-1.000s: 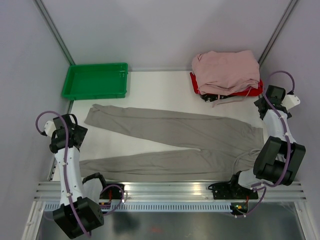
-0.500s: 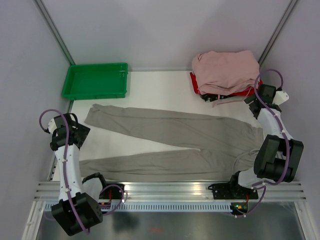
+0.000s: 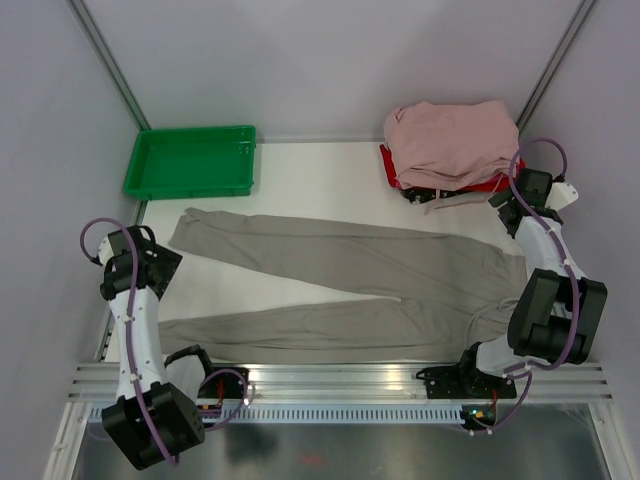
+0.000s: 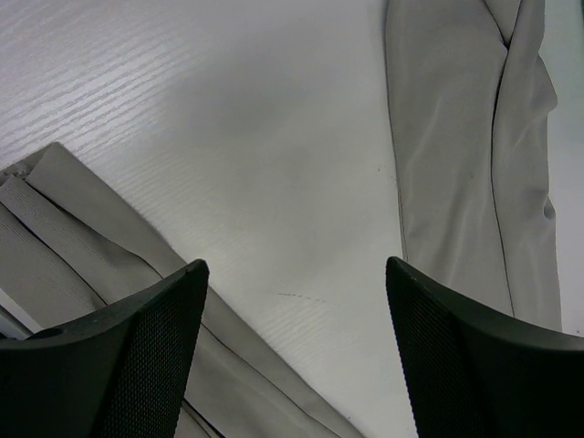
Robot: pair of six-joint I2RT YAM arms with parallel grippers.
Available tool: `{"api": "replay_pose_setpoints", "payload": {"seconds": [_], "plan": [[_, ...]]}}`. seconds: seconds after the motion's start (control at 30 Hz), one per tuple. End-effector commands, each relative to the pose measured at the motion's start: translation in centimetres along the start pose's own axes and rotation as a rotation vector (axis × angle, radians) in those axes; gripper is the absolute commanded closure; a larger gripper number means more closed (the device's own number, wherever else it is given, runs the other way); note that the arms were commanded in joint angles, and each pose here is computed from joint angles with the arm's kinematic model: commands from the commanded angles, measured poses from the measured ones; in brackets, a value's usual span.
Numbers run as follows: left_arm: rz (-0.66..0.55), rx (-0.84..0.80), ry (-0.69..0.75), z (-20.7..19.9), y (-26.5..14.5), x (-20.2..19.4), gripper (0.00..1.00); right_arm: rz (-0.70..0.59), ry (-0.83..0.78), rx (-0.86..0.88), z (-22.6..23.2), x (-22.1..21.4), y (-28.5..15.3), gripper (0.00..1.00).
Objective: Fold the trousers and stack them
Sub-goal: Flatten the trousers out
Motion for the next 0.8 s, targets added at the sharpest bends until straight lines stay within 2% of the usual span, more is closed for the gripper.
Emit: {"api": "replay_pose_setpoints", "payload": {"seconds": [0.0, 0.07, 0.27, 0.37, 0.47, 0.63, 0.67, 0.77], "plan": [[0.013, -0.045, -0.024, -0.6, -0.4, -0.1, 0.16, -0.016, 0.054, 0.038, 1.0, 0.2, 0.3, 0.02], [0.034, -0.059, -0.048, -0.6, -0.1, -0.9, 0.17, -0.023, 0.052, 0.071, 1.4, 0.7, -0.4, 0.02], [0.098, -0.033, -0.113, 0.0, 1.8, -3.3, 0.23, -0.071, 0.027, 0.022, -1.3, 0.8, -2.3, 0.02], [0.168, 0.082, -0.148, 1.1, 2.2, -4.2, 0.3, -0.052, 0.05, 0.008, -2.8, -0.3, -2.9, 0.02], [0.178, 0.159, -0.165, 2.0, 2.4, -4.8, 0.3, -0.063, 0.073, 0.041, -2.8, -0.2, -3.5, 0.02], [0.177, 0.416, -0.331, 4.7, 2.9, -6.5, 0.32, -0.052, 0.086, 0.06, -2.4, -0.1, -3.8, 0.02], [0.171, 0.444, -0.382, 4.9, 3.1, -6.8, 0.32, -0.045, 0.094, 0.062, -2.1, -0.2, -3.7, 0.02], [0.156, 0.439, -0.4, 4.9, 4.3, -7.1, 0.35, -0.017, 0.096, 0.086, -0.8, 0.1, -3.3, 0.02]]}}
Point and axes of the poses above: each gripper's point midway between its finger pads, its own y axis out along the fingers, its own z axis along the line the jaws close on, x = y × z, the point moved 6 cm from there along -y, back along the fingers, and after that the axes turned 12 degrees about y, right-handed, at the moved point
